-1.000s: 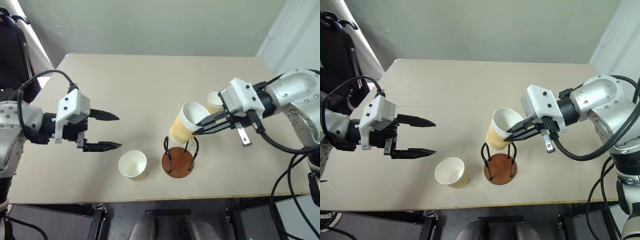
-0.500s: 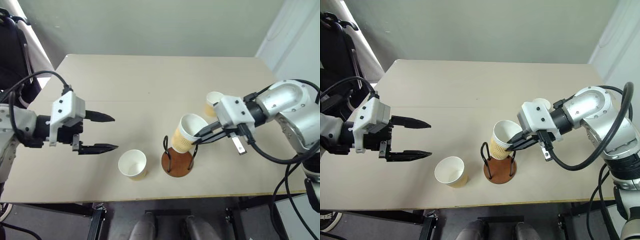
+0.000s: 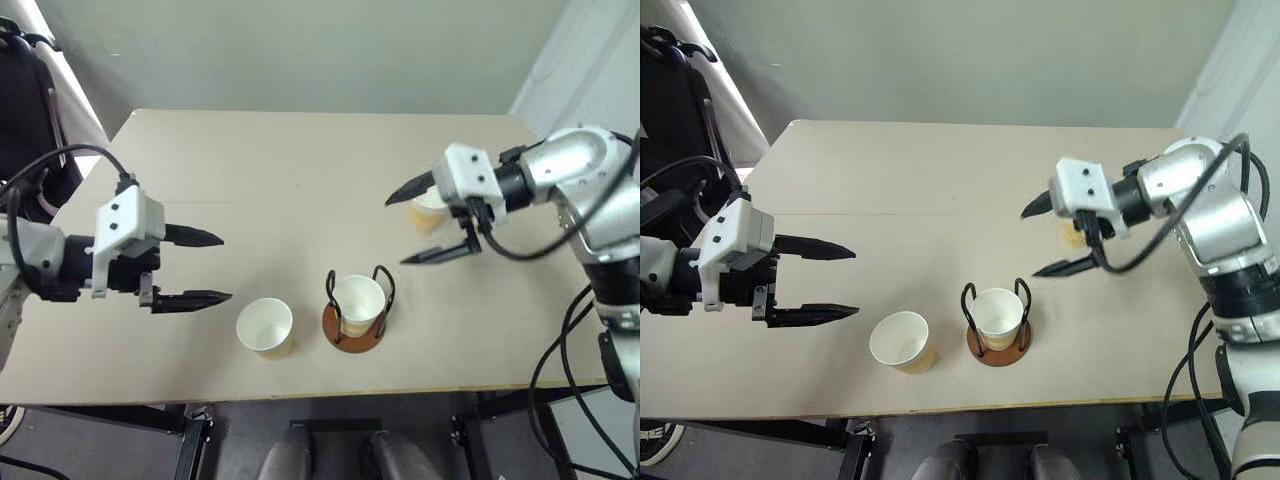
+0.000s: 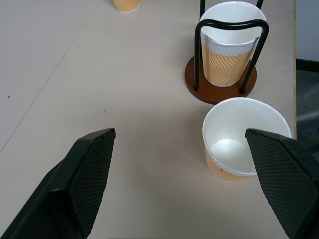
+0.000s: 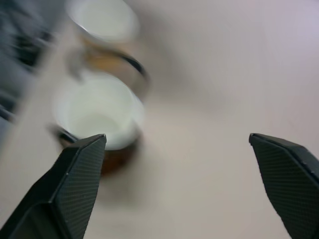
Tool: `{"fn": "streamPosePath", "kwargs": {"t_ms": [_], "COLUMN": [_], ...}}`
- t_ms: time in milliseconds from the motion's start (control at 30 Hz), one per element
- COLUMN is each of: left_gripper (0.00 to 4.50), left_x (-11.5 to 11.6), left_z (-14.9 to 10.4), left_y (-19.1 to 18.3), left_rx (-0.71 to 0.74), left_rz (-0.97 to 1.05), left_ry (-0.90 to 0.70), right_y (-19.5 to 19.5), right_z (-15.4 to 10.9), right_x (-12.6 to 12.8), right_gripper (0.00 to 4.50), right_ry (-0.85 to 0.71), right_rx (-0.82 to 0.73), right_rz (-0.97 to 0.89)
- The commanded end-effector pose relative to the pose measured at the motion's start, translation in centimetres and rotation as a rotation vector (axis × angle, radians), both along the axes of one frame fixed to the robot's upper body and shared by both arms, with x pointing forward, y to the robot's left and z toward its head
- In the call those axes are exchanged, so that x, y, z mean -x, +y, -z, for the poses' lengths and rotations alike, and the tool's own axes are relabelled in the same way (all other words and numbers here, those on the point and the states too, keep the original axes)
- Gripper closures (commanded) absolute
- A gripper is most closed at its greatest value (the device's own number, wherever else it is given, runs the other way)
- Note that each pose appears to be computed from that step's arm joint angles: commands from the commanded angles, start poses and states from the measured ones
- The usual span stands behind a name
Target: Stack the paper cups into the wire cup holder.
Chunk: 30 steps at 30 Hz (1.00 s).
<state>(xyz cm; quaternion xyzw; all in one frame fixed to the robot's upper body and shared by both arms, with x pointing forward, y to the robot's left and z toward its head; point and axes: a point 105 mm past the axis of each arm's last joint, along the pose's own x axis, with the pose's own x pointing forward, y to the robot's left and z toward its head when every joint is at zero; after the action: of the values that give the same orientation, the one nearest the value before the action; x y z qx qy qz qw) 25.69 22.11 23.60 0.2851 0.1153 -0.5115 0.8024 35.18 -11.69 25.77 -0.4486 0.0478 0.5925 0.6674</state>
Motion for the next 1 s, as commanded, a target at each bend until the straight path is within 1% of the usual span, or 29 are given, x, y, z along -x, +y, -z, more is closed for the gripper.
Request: {"fn": "streamPosePath", "kwargs": {"t_ms": [33, 167, 333, 467, 533, 633, 700, 800, 900, 1000], "left_gripper": [0.00, 0.00, 0.00, 0.00, 0.00, 0.00, 0.00, 0.00, 0.00, 0.00], "left_x": [0.3, 0.5, 0.9, 1.2, 1.4, 1.5, 1.5, 1.4, 1.4, 1.4], "left_z": [-1.1, -0.9, -0.8, -0.9, -0.9, -0.9, -0.8, -0.8, -0.8, -0.8], "left_y": [-0.2, -0.2, -0.1, -0.1, -0.1, 0.0, 0.0, -0.1, -0.2, -0.3], "left_rx": [-0.010, -0.008, -0.012, -0.014, -0.015, -0.015, -0.015, -0.016, -0.015, -0.014], "left_rz": [-0.004, -0.016, -0.030, -0.039, -0.044, -0.051, -0.053, -0.051, -0.047, -0.044], "left_ry": [-0.051, -0.048, -0.043, -0.043, -0.041, -0.039, -0.038, -0.038, -0.039, -0.039], "right_y": [-2.2, -3.8, -4.7, -4.4, -3.9, -2.4, -1.8, -2.5, -3.9, -4.7], "right_z": [1.5, 3.5, 4.8, 4.1, 3.5, 2.2, 1.4, 1.1, 2.0, 2.7], "right_x": [-3.7, -6.0, -7.3, -7.6, -7.0, -5.8, -5.1, -5.8, -6.6, -7.0], "right_gripper": [0.05, 0.05, 0.05, 0.05, 0.05, 0.05, 0.05, 0.05, 0.05, 0.05], "right_ry": [-0.077, -0.098, -0.108, -0.129, -0.108, -0.062, -0.044, -0.078, -0.098, -0.102], "right_rx": [0.110, 0.213, 0.265, 0.238, 0.205, 0.093, 0.044, 0.070, 0.145, 0.201], "right_rz": [0.115, 0.200, 0.263, 0.258, 0.202, 0.096, 0.046, 0.108, 0.196, 0.237]}}
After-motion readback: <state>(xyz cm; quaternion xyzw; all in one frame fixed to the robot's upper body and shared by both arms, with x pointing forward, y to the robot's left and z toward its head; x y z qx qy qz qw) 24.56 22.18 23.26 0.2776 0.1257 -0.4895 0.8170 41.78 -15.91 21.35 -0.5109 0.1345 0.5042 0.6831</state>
